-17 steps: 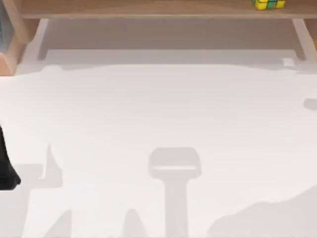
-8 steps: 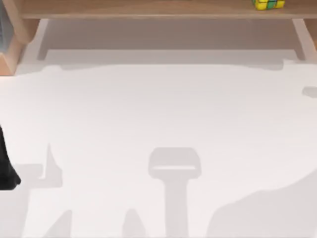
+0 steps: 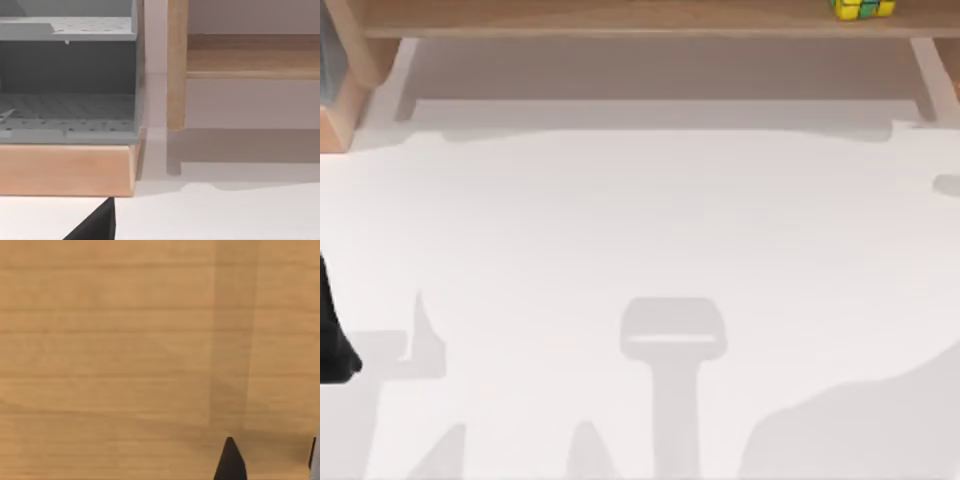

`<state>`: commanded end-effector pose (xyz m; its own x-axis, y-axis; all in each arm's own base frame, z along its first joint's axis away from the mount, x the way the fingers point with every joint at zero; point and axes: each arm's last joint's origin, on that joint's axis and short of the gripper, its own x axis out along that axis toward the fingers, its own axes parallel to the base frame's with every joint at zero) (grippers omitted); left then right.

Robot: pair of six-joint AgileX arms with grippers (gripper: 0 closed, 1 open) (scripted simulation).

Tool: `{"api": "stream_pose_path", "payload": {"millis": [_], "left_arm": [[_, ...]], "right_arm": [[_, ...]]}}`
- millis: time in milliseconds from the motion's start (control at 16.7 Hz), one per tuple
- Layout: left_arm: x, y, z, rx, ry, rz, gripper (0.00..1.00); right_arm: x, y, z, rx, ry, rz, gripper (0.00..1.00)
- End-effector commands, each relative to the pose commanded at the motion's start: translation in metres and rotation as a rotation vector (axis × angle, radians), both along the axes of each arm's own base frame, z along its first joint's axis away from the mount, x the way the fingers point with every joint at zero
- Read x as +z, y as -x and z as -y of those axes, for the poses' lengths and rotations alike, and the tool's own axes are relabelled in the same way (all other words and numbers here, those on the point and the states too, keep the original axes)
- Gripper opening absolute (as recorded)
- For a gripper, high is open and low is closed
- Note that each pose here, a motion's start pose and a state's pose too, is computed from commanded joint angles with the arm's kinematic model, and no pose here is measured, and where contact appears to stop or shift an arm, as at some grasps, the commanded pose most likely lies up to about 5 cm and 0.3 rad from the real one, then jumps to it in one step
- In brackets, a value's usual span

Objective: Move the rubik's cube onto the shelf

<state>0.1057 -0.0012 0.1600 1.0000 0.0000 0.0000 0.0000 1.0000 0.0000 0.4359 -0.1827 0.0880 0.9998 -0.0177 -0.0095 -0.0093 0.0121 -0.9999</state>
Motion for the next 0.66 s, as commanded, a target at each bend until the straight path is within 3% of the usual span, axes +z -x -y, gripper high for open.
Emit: {"api": "stream_pose_path", "payload": {"millis": [300,660], "left_arm": [[0.0,0.0,0.0,0.0,0.0,0.0,1.0],[0.0,0.0,0.0,0.0,0.0,0.0,1.0]], "right_arm": [[0.0,0.0,0.0,0.0,0.0,0.0,0.98],[0.0,0.0,0.0,0.0,0.0,0.0,1.0]]}}
